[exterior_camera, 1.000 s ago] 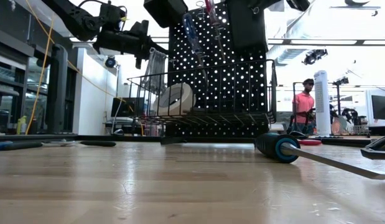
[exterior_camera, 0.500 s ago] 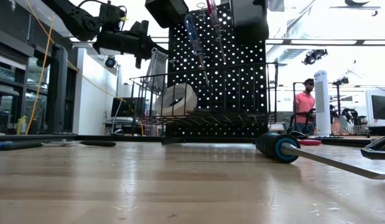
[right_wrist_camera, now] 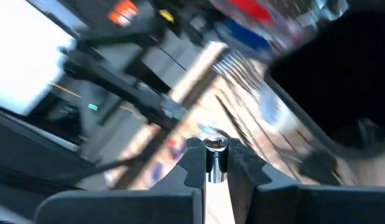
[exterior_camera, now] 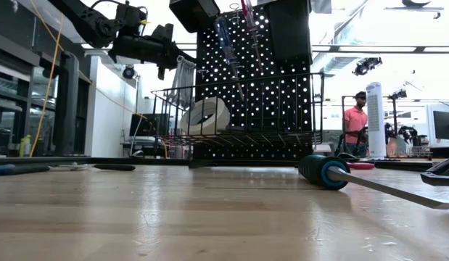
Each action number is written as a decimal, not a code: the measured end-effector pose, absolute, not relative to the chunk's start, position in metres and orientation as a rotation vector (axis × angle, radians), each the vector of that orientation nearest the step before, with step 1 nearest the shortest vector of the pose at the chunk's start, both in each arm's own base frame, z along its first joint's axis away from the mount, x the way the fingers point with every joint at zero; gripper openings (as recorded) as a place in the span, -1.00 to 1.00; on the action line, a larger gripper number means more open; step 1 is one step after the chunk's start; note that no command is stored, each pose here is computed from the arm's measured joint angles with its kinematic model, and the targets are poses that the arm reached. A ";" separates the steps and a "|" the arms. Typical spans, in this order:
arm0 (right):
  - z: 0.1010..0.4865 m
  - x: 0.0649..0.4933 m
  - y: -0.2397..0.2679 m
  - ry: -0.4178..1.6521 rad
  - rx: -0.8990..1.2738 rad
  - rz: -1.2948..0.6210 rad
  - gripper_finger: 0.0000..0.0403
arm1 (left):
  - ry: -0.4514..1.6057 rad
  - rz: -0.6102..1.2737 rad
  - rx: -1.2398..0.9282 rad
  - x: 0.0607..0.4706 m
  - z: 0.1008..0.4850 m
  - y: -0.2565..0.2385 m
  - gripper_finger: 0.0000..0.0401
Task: Hang tools onto peg board
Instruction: Put the socket in the left black bin on the pegboard
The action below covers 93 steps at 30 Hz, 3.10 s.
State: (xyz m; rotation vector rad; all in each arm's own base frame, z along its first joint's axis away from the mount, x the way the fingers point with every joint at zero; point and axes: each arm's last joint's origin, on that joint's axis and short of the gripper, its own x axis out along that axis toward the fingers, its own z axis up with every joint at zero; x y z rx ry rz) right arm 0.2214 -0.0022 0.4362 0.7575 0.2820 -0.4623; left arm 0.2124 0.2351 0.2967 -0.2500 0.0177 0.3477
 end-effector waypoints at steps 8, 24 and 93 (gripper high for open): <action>0.466 0.210 -0.009 0.156 0.695 -0.512 -0.90 | 0.025 0.341 -0.200 0.213 0.297 0.235 -0.98; 0.456 0.208 -0.050 0.177 0.669 -0.714 -0.90 | 0.048 0.335 -0.069 0.213 0.297 0.235 -0.17; 0.446 0.194 -0.082 0.324 0.535 -0.833 -0.90 | -0.017 -0.062 -0.129 0.254 0.319 0.262 -0.14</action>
